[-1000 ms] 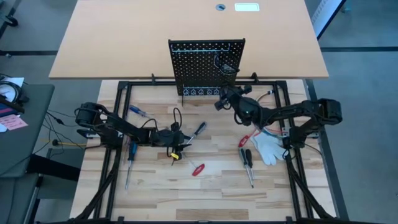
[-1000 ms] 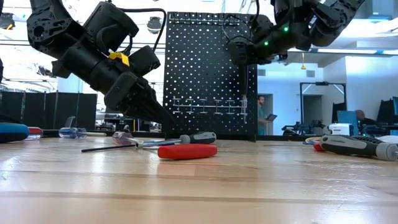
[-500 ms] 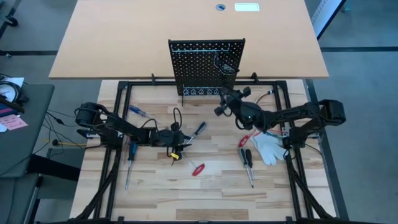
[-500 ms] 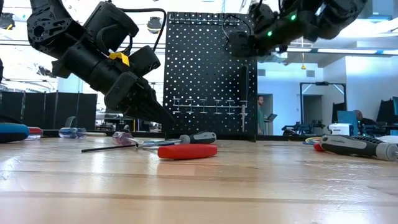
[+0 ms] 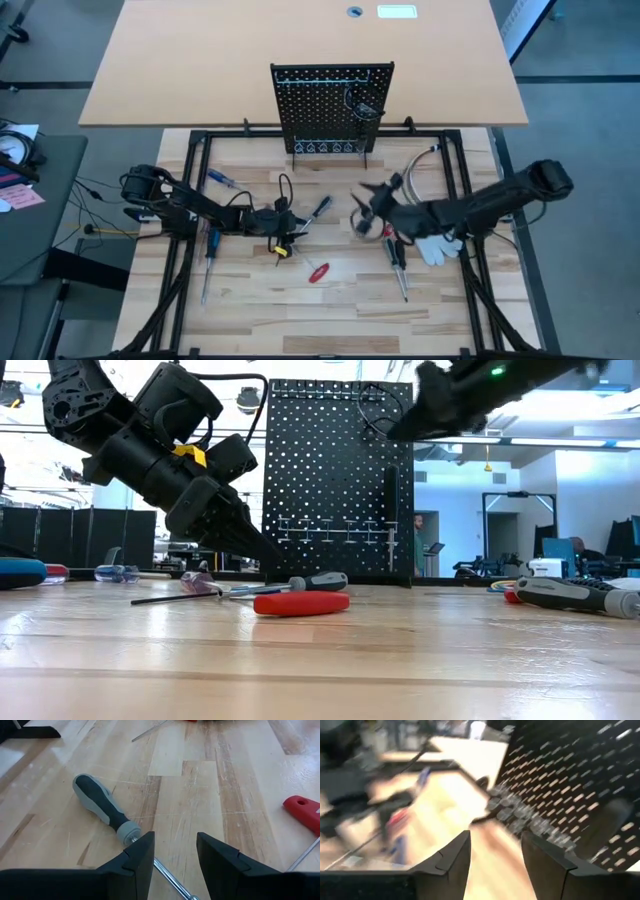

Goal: Hang tools onto peg board
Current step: Hang the bottom gray screwdriver on the pegboard

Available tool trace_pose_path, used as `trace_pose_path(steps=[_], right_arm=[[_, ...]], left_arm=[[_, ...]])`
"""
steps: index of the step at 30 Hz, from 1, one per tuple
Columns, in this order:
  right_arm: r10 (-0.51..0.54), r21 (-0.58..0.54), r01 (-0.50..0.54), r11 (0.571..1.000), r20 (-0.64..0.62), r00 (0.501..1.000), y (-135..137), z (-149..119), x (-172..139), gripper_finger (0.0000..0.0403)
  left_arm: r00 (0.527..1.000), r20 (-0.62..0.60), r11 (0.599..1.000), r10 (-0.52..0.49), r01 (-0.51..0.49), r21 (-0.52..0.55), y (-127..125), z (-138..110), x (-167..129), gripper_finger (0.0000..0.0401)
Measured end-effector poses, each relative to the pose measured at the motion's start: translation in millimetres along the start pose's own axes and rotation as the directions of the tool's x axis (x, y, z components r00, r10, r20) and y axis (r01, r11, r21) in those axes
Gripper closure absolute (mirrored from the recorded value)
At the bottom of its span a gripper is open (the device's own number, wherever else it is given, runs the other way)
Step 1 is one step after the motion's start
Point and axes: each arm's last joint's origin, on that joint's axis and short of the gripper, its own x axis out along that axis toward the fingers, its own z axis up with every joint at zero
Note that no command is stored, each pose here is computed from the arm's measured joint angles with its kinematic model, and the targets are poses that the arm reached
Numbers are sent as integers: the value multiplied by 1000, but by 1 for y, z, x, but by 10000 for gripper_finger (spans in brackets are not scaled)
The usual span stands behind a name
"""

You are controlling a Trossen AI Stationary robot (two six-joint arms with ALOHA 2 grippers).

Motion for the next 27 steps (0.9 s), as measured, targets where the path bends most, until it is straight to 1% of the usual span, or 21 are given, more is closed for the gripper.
trace_pose_path(steps=[4,6,8,10,11,13,14,15,16,18,20,21,23,25,26,27], right_arm=[[138,60,-133,989,-96,986,13,-14,-17,190],[234,114,-216,970,-178,956,17,-23,-21,171],[332,179,-290,940,-291,897,18,-29,-25,157],[417,225,-353,908,-417,808,19,-33,-28,150],[452,248,-378,892,-476,754,19,-33,-30,149],[470,290,-371,882,-582,663,16,-36,-35,149],[462,307,-346,887,-618,636,15,-36,-37,149],[445,317,-311,896,-647,619,13,-36,-38,149],[420,313,-280,908,-676,605,10,-36,-40,149],[353,253,-250,935,-741,571,4,-36,-44,149],[299,163,-284,945,-785,543,-2,-34,-47,149],[284,112,-331,937,-795,536,-4,-34,-47,149],[267,-5,-458,889,-806,528,-7,-34,-46,149],[257,-98,-556,825,-811,525,-9,-35,-44,151],[257,-120,-584,803,-814,522,-10,-35,-42,153],[262,-119,-595,795,-817,513,-10,-35,-39,155]], left_arm=[[1000,0,1000,0,0,0,0,0,0,260],[1000,2,1000,0,0,0,0,0,0,260],[1000,6,1000,0,0,-1,0,1,0,260],[1000,7,1000,0,0,3,0,1,0,260],[1000,7,1000,0,0,5,0,1,0,260],[1000,8,1000,0,0,6,0,1,0,260],[1000,10,1000,0,0,6,0,1,0,260],[1000,12,1000,0,0,5,0,1,0,260],[1000,13,1000,0,0,5,0,1,0,260],[1000,15,1000,0,0,5,0,2,0,260],[1000,15,1000,0,0,8,0,2,0,260],[1000,16,1000,0,0,9,0,2,0,260],[1000,15,1000,-3,3,13,0,2,0,260],[1000,15,1000,-5,5,16,0,1,0,260],[1000,15,1000,-5,5,16,0,1,0,260],[1000,15,1000,-5,5,16,0,1,0,260]])
